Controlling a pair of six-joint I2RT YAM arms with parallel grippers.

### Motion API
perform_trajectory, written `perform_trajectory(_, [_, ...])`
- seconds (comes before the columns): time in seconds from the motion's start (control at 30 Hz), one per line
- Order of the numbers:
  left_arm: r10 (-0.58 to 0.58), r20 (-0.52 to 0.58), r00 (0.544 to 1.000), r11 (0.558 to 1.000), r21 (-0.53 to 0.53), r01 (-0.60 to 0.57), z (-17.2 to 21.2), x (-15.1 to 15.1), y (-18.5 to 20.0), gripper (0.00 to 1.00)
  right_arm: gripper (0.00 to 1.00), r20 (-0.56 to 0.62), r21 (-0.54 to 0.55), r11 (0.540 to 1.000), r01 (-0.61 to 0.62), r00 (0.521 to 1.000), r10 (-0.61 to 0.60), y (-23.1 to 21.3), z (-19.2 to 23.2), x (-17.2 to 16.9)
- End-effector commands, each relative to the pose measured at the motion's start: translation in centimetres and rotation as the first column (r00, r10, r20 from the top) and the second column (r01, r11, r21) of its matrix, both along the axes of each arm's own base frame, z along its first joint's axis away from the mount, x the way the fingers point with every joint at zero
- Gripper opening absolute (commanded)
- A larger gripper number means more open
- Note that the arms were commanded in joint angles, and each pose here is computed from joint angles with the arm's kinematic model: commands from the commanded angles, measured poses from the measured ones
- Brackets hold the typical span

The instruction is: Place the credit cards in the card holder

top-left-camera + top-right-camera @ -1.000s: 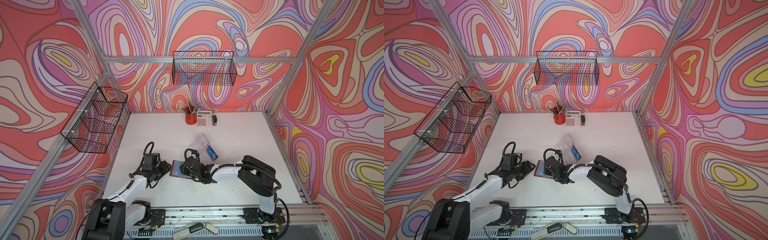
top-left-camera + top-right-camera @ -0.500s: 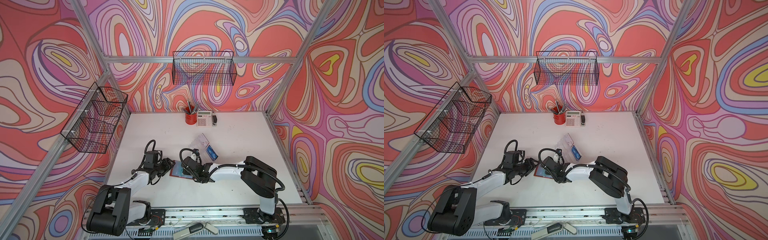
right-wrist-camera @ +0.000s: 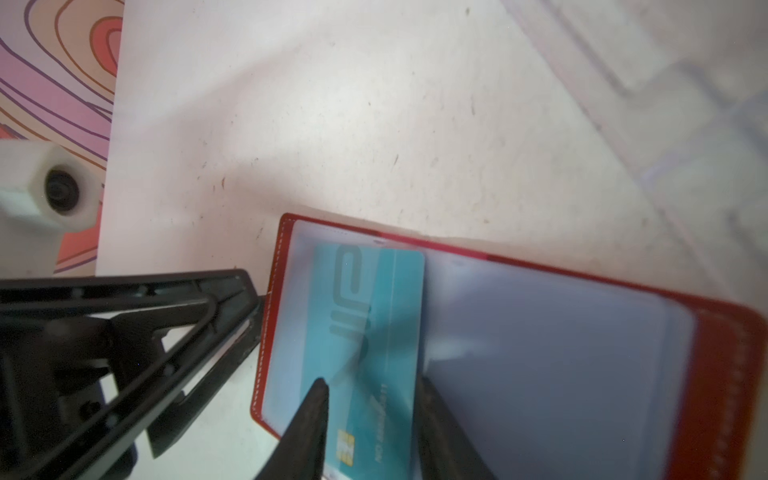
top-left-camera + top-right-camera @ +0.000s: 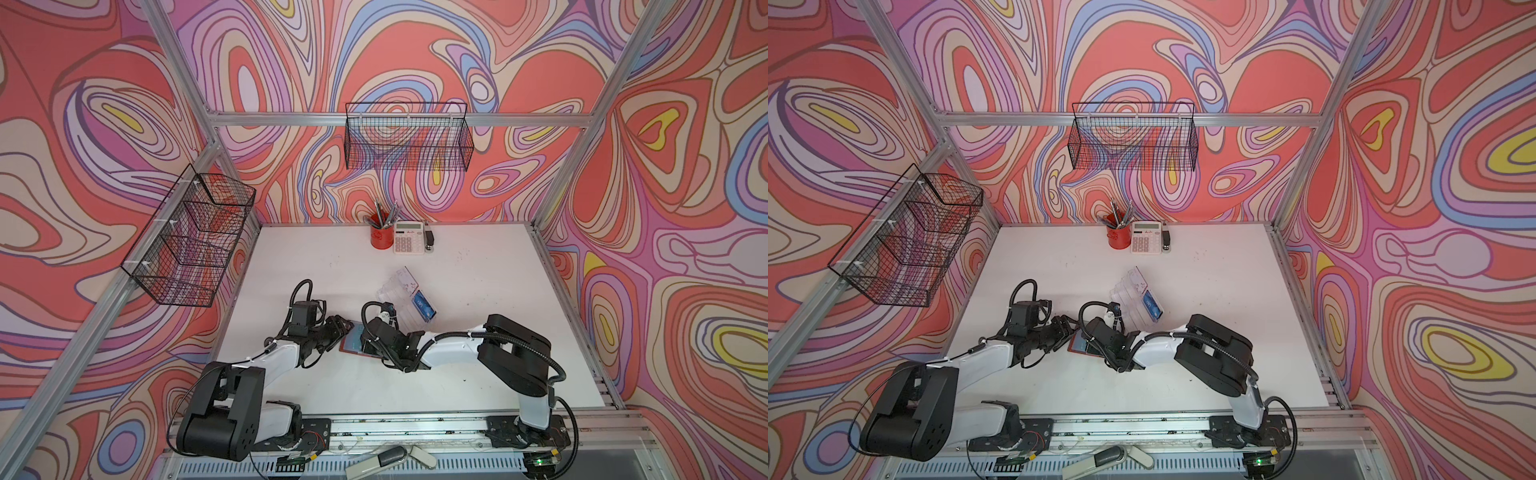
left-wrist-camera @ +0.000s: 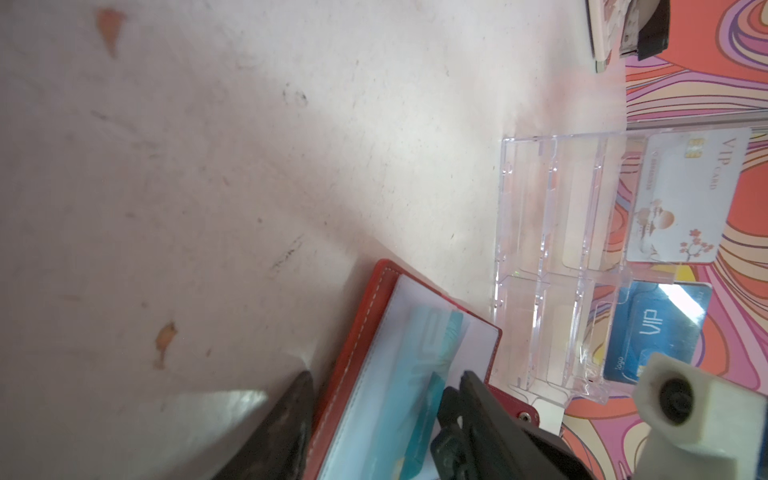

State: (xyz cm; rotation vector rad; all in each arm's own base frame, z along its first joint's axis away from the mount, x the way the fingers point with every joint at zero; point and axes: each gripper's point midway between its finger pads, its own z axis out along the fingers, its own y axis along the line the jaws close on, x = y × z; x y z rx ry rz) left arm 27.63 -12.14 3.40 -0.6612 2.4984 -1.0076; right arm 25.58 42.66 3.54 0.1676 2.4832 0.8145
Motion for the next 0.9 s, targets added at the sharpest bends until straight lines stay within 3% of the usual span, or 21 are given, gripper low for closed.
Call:
perform_trajectory(0.0, [0.016, -0.176, 0.984, 1.0, 0.016, -0.013, -3.4, -3.5, 0.5, 0.59, 0.33, -0.047, 0.012, 1.0, -0.02, 0.999, 0.021, 0.7, -1.3, -1.1])
perform_trajectory(0.5, [0.077, -0.14, 0.987, 0.997, 0.034, -0.073, -2.6, -5.0, 1.5, 0.56, 0.33, 0.051, 0.02, 0.996, -0.084, 0.995, 0.083, 3.1, 0.0, 0.1])
perform_trajectory(0.63, [0.106, -0.102, 0.989, 0.993, 0.061, -0.1, -1.7, -5.1, 2.2, 0.59, 0.33, 0.08, 0.037, 0.991, -0.13, 0.989, 0.126, 3.5, 0.8, -0.2])
perform_trajectory(0.87, [0.095, -0.032, 0.995, 0.992, 0.087, -0.092, 0.3, -4.5, 2.6, 0.68, 0.44, 0.187, 0.008, 0.995, -0.103, 0.977, 0.099, 0.2, 4.7, -0.1])
